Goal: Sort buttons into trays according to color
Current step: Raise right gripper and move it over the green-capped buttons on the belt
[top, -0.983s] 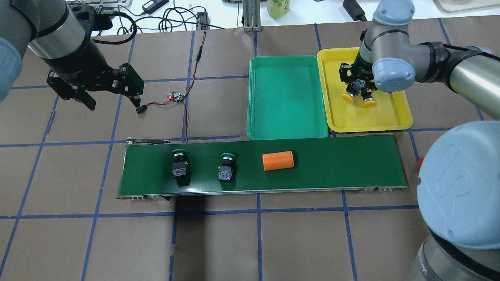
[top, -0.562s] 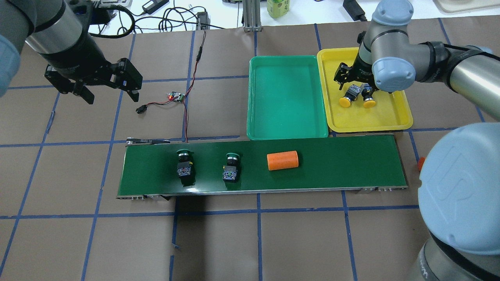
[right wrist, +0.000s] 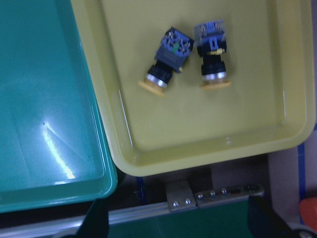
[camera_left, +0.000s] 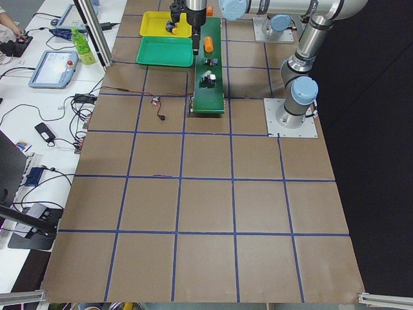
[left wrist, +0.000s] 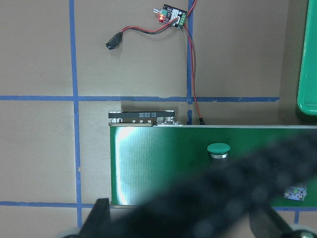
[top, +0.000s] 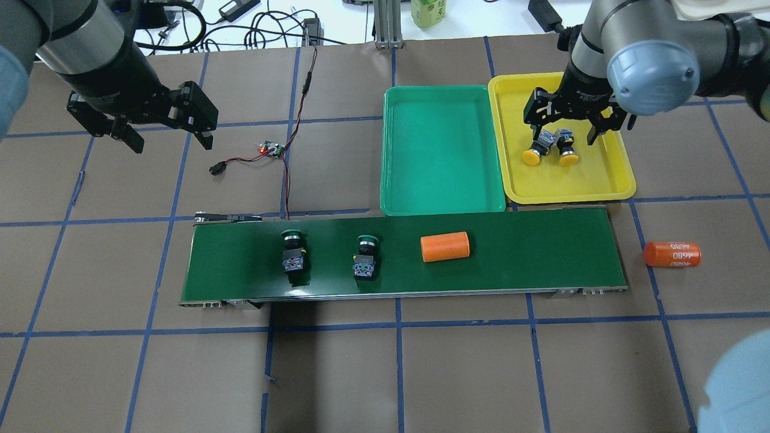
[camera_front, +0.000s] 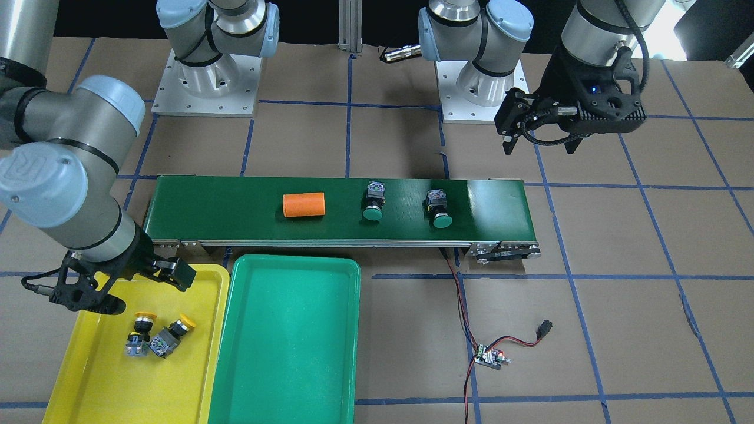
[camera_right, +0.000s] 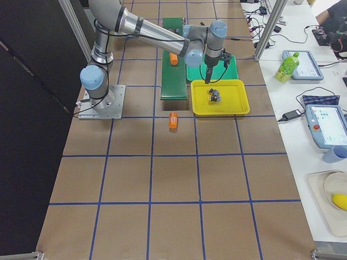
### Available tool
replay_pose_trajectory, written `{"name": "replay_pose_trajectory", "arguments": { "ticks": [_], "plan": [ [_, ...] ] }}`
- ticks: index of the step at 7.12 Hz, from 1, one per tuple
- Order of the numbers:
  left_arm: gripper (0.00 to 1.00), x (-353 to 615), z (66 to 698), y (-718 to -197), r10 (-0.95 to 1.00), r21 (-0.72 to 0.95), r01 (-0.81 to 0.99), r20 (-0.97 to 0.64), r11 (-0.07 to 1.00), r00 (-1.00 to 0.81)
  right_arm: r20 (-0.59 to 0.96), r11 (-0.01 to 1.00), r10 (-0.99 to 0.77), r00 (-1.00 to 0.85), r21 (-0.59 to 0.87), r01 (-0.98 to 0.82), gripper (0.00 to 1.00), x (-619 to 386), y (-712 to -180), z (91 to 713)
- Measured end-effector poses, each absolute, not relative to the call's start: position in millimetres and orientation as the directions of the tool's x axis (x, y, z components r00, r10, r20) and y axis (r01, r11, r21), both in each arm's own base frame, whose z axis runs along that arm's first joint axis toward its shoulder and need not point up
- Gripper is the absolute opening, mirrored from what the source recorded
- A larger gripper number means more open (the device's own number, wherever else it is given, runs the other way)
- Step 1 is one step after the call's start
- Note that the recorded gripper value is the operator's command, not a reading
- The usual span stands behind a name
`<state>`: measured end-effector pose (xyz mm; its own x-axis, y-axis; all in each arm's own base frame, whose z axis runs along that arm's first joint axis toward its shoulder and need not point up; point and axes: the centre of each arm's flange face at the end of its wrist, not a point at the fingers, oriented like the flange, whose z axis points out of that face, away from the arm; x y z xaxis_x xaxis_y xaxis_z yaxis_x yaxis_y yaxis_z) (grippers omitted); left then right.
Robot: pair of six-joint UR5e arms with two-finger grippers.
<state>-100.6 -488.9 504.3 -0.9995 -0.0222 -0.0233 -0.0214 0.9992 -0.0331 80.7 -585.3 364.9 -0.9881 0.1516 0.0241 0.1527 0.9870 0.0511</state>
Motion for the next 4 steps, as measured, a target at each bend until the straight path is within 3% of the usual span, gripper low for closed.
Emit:
{"name": "replay_pose_trajectory", "arguments": {
  "ticks": [2, 4],
  "plan": [
    [1.00, -100.6, 505.5, -488.8, -0.022, -0.037, -0.021, -0.023, 0.999, -0.999, 0.023, 0.996, 0.090, -0.996, 0.015, 0.090, 1.00, 93.0, -537.2, 431.9],
    [1.00, -100.6, 506.1, -488.9, -0.023, -0.041, -0.022, -0.023, 0.999, -0.999, 0.028, 0.998, 0.058, -0.998, -0.002, 0.058, 1.00, 111.2, -517.3, 448.3]
  ]
}}
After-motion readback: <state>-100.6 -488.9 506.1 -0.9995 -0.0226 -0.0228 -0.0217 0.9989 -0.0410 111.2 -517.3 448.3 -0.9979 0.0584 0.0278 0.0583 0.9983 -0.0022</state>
